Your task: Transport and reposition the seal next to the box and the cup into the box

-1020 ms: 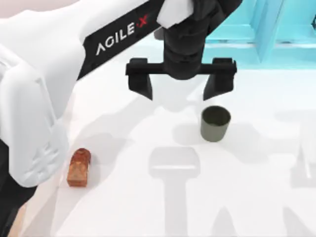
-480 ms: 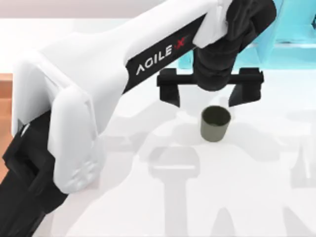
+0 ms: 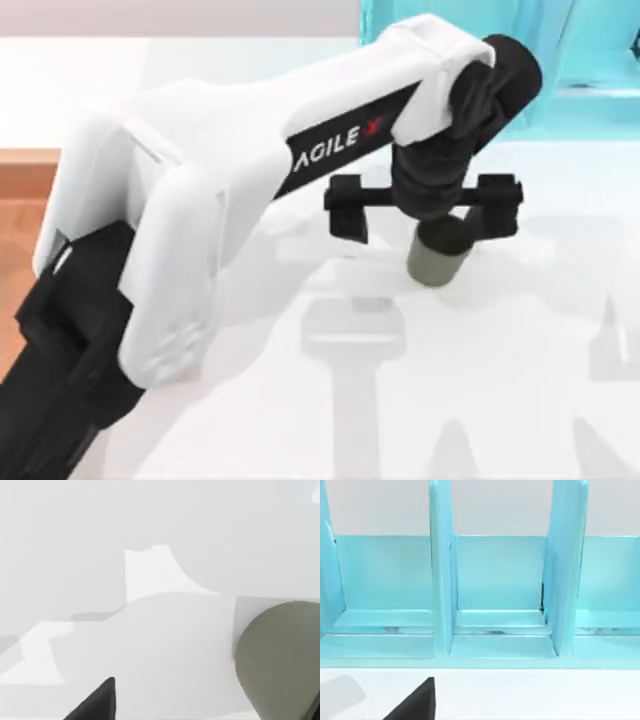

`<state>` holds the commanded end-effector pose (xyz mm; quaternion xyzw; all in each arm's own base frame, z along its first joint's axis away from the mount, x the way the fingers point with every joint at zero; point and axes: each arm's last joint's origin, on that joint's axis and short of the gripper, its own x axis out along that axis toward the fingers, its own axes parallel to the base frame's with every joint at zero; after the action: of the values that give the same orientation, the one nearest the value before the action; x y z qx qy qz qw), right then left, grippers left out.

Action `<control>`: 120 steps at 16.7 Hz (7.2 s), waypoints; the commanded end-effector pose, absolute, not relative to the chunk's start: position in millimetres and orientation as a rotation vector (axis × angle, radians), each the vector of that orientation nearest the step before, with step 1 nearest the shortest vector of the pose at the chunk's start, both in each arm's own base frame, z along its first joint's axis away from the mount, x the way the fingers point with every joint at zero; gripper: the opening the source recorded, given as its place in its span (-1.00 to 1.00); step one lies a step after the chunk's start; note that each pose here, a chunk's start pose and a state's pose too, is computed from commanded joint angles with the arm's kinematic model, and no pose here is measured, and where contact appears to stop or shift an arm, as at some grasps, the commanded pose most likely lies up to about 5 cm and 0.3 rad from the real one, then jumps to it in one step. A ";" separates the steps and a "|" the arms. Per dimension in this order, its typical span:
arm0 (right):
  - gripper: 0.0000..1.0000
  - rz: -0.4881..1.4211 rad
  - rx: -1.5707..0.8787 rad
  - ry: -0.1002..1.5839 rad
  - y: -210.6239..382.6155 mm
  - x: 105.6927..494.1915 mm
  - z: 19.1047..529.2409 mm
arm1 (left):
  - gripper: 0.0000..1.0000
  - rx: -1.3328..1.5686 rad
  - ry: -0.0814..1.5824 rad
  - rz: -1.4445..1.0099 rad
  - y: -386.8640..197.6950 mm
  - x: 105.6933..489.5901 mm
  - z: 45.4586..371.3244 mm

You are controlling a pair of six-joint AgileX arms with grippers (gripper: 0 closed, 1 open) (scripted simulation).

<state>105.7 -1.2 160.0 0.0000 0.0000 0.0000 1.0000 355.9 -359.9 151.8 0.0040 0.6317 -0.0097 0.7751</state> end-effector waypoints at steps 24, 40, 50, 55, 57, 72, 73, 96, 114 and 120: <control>1.00 0.000 0.000 0.000 -1.2 105.7 160.0 | -1.00 0.012 1.371 -0.018 -358.7 357.6 135.8; 1.00 0.000 0.000 0.000 -1.2 105.7 160.0 | -1.00 0.015 1.371 -0.022 -259.9 358.0 236.2; 1.00 0.000 0.000 0.000 -1.2 105.7 160.0 | -1.00 0.047 1.403 -0.002 -169.1 376.8 243.4; 1.00 0.000 0.000 0.000 -1.2 105.7 160.0 | -1.00 0.064 1.461 0.014 -22.8 354.9 248.1; 1.00 0.000 0.000 0.000 -1.2 105.7 160.0 | -1.00 0.063 1.479 0.014 33.1 326.2 246.7; 1.00 0.000 0.000 0.000 -1.2 105.7 160.0 | -1.00 0.066 1.486 -0.004 122.6 211.1 226.7; 1.00 0.000 0.000 0.000 -1.2 105.7 160.0 | -1.00 0.071 1.483 -0.012 122.0 212.4 222.7; 1.00 0.000 0.000 0.000 -1.2 105.7 160.0 | 0.51 0.059 1.484 0.007 117.1 212.3 165.4; 1.00 0.000 0.000 0.000 -1.2 105.7 160.0 | 1.00 0.081 1.470 0.009 114.9 215.5 194.1; 1.00 0.000 0.000 0.000 -1.2 105.7 160.0 | 1.00 0.080 1.507 0.016 116.2 212.8 243.5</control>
<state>105.7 -1.2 160.0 0.0000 0.0000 0.0000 1.0000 212.8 116.2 243.5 0.0363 0.6838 0.0073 0.7287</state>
